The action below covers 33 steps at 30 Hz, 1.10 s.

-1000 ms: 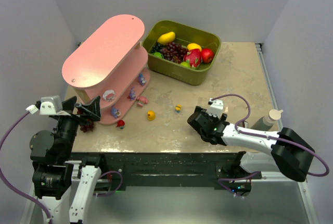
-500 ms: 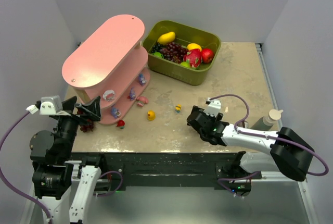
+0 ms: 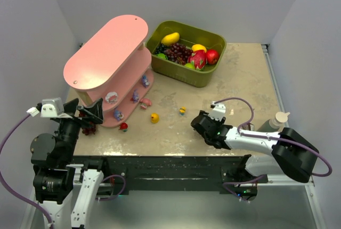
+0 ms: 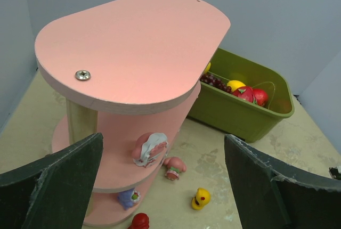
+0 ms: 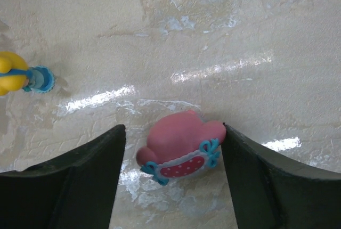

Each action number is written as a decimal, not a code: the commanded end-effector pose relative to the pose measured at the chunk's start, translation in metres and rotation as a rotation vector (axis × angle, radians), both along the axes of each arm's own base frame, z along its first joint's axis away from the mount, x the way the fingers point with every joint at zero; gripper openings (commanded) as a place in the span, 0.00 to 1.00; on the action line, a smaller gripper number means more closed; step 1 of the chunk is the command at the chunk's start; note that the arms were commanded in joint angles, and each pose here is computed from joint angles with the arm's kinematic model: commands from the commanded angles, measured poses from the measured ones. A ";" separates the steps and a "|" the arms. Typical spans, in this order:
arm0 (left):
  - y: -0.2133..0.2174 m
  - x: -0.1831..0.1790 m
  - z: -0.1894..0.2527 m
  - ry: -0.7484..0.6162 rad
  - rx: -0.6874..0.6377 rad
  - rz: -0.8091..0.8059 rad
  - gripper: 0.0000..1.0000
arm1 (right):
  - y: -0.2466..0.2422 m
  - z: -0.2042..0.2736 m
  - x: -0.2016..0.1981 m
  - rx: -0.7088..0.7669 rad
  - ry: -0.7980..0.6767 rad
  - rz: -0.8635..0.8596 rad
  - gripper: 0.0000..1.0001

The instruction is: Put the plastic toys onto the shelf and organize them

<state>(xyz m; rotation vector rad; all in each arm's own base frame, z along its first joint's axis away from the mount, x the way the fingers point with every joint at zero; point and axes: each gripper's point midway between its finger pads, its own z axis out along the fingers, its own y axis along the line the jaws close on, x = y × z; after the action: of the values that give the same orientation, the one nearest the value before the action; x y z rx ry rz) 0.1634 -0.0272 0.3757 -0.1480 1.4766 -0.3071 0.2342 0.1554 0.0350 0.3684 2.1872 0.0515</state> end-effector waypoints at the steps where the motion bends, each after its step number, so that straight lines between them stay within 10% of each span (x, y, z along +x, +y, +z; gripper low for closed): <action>1: 0.000 -0.003 0.013 -0.043 0.004 -0.002 1.00 | 0.001 0.008 0.008 0.028 -0.041 -0.047 0.66; 17: 0.001 -0.005 0.012 -0.042 0.001 0.004 1.00 | 0.019 0.044 0.019 0.048 -0.084 0.026 0.17; 33: 0.004 -0.001 0.004 -0.010 -0.005 0.021 0.99 | 0.095 0.138 0.051 0.126 -0.172 0.270 0.13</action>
<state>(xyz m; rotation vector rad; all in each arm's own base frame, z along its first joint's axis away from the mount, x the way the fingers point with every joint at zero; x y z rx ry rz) 0.1630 -0.0265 0.3751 -0.1516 1.4776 -0.3039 0.2656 0.2184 0.1198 0.1775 2.1386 0.2403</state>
